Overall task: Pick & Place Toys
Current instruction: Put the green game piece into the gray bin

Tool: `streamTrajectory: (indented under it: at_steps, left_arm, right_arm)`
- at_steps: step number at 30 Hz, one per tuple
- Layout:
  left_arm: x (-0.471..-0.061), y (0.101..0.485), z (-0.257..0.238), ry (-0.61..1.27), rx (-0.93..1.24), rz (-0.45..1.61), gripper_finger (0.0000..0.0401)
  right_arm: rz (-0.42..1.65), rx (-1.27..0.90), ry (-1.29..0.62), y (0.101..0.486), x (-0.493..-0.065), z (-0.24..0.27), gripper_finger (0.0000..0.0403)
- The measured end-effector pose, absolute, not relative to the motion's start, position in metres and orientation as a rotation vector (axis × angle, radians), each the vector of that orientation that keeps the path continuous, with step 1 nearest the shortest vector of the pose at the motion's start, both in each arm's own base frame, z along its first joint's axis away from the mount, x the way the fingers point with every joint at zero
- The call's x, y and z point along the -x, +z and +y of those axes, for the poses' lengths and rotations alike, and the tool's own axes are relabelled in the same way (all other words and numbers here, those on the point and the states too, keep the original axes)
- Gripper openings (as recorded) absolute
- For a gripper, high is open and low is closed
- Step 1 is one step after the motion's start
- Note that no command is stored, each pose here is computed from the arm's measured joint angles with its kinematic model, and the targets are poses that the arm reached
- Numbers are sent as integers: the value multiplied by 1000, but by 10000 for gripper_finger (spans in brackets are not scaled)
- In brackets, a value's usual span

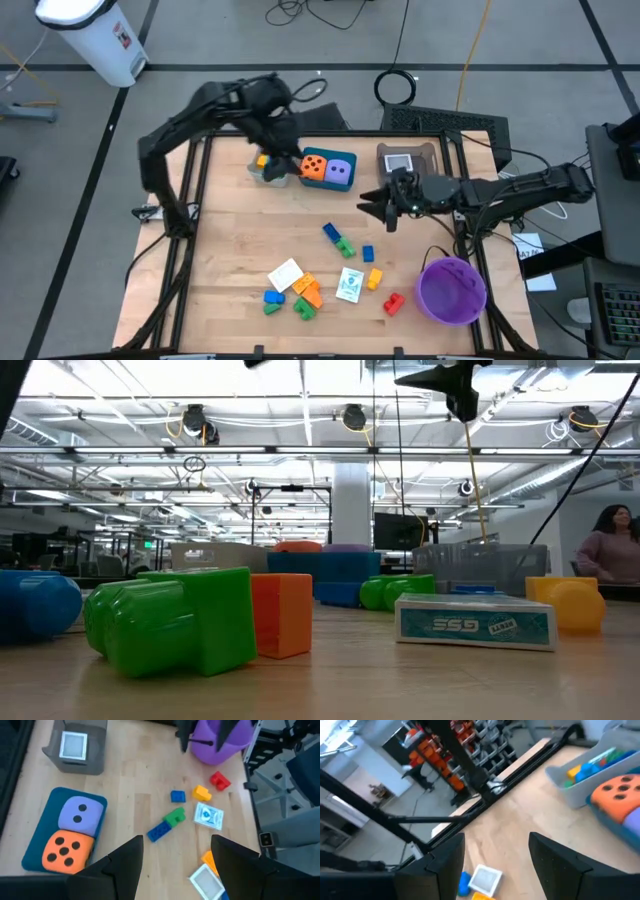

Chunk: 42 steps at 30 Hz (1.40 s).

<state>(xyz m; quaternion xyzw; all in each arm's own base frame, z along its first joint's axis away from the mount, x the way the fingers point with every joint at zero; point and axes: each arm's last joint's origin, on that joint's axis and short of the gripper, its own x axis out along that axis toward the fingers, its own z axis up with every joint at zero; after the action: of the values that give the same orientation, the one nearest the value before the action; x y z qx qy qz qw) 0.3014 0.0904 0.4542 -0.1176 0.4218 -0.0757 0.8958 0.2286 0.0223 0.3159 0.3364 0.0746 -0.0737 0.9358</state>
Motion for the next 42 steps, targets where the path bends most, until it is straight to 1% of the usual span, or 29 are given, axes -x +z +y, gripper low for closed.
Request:
streamTrajectory:
  at_steps: [6, 11, 15, 18, 22, 27, 30, 34, 42]
  left_arm:
    - [-272, 481, 51, -95, 214, 821, 241]
    - [-262, 482, 21, -30, 188, 833, 241]
    - [-264, 473, 0, -5, 192, 836, 241]
    - [-274, 460, -16, -10, 199, 852, 241]
    - [-287, 442, -34, -18, 210, 860, 241]
    - [-304, 417, -52, -47, 240, 847, 241]
    - [-308, 407, -58, -49, 269, 848, 241]
    - [-308, 398, -64, -40, 295, 882, 241]
    - [-307, 398, -68, -27, 286, 877, 241]
  right_arm:
    - [263, -687, -129, 295, -246, 39, 212]
    - [416, -640, -121, 266, -260, 59, 212]
    - [545, -625, -145, 243, -266, 70, 212]
    - [640, -615, -190, 224, -270, 73, 212]
    - [707, -625, -249, 202, -279, 75, 212]
    - [752, -650, -366, 175, -288, 75, 212]
    - [782, -651, -422, 162, -291, 74, 212]
    - [796, -655, -439, 150, -295, 74, 212]
    - [774, -642, -417, 136, -305, 76, 212]
